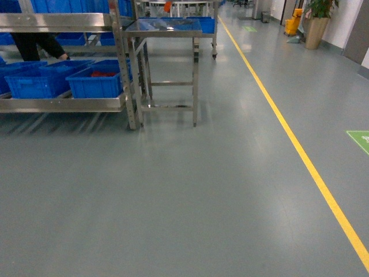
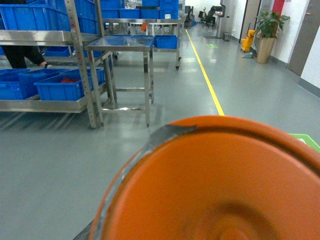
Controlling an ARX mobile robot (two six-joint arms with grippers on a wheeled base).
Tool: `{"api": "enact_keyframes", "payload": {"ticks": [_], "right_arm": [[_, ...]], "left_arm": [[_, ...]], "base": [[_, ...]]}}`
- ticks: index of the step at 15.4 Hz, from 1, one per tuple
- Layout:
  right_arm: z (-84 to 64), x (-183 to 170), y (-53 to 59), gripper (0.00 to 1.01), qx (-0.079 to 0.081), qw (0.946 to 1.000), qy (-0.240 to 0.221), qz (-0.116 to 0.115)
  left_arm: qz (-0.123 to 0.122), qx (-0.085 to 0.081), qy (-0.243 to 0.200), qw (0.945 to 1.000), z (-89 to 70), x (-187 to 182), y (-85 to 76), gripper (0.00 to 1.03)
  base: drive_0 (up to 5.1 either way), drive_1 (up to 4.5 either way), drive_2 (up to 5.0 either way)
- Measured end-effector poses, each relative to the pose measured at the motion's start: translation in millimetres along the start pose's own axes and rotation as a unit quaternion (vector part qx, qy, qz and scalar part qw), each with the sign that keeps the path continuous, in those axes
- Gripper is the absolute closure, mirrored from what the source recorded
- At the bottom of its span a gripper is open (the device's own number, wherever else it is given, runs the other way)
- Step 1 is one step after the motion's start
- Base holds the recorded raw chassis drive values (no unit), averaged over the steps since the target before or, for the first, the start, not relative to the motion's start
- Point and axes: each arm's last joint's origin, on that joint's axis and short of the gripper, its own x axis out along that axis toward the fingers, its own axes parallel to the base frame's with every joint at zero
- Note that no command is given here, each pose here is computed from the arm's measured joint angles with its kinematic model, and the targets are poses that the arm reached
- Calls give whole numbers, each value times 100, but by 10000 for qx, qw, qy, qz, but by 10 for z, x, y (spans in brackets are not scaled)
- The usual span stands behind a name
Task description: Sort blue parts and orange caps into right shelf containers
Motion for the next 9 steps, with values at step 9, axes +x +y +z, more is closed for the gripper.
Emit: {"api": "enact_keyframes", "payload": {"ticks": [9], "right_arm": [[-1,0,0,58,0,10000,4,2]], "left_arm": [[2,0,-8,10000,1,0,0,61]], "base": [[0,432,-432]]}}
